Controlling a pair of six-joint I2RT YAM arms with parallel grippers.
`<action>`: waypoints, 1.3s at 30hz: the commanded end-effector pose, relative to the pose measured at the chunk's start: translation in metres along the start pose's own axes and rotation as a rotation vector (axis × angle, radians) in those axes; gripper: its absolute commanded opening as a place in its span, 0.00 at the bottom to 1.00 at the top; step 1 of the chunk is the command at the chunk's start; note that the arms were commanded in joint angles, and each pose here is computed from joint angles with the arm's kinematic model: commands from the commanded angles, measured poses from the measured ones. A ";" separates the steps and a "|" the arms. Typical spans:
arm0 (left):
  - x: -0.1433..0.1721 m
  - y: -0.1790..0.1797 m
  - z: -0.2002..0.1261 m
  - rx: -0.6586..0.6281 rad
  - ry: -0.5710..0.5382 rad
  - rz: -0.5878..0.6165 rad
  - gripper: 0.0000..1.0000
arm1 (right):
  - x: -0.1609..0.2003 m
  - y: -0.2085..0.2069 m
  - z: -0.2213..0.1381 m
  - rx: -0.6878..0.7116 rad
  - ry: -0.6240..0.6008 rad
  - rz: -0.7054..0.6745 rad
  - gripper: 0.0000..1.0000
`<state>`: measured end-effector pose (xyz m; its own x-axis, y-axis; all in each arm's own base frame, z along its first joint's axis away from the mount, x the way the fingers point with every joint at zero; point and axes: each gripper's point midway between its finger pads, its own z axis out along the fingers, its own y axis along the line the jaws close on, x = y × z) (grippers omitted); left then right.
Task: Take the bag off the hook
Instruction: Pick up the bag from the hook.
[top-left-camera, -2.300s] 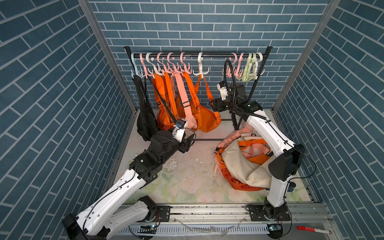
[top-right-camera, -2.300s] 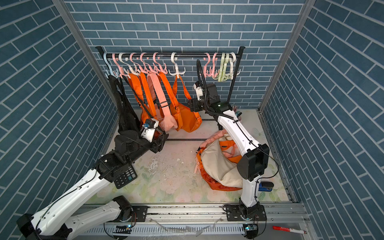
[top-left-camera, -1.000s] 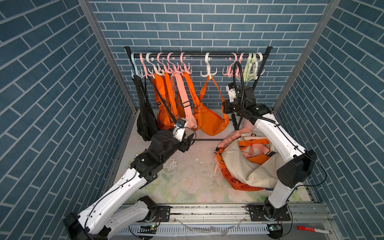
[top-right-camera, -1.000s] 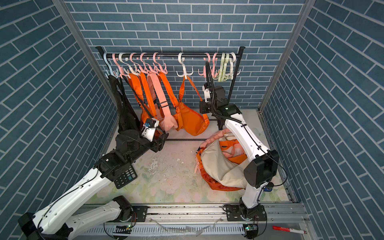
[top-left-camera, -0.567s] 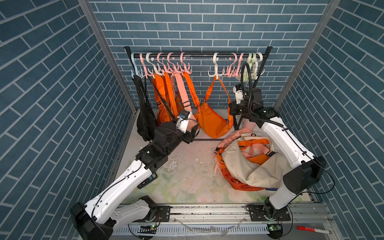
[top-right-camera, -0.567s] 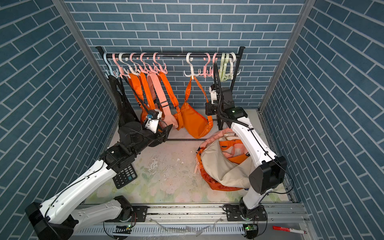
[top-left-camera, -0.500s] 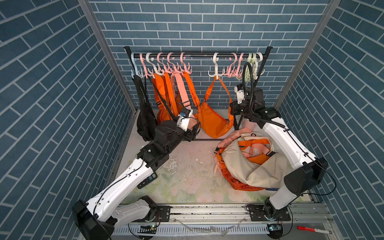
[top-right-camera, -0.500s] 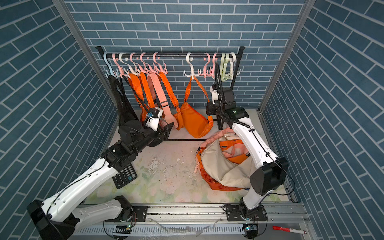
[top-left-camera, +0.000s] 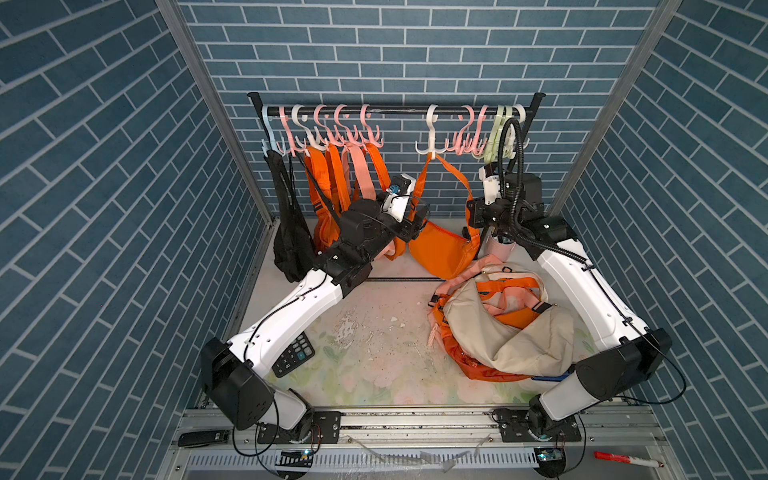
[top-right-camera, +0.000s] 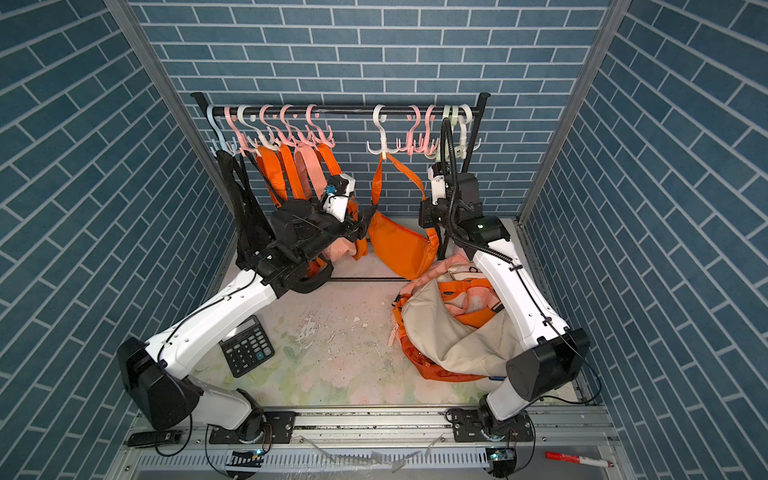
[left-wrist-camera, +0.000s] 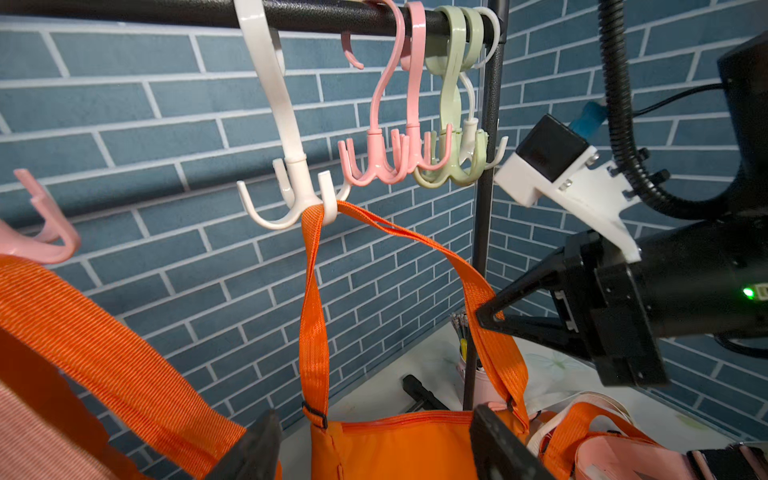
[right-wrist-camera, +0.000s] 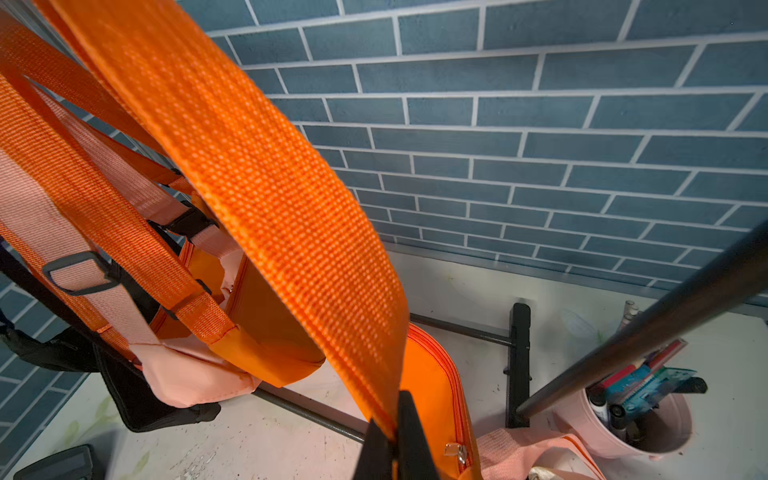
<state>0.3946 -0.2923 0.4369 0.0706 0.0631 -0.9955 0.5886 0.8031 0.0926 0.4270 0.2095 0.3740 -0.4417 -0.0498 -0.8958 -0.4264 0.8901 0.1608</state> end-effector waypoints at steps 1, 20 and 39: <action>-0.020 0.006 0.010 0.007 -0.067 0.015 0.73 | -0.015 0.005 -0.013 -0.024 -0.044 -0.026 0.00; 0.002 0.054 0.044 -0.054 -0.071 -0.035 0.73 | -0.055 0.012 -0.009 -0.039 -0.067 -0.041 0.00; -0.003 0.067 0.076 -0.057 -0.089 0.022 0.72 | -0.074 0.018 0.000 -0.065 -0.049 -0.049 0.00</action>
<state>0.4881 -0.2860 0.4406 0.1261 0.0239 -0.9917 0.5470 0.8324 0.0896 0.4533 0.2288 0.4396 -0.3944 -0.0419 -0.9180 -0.4739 0.8652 0.1641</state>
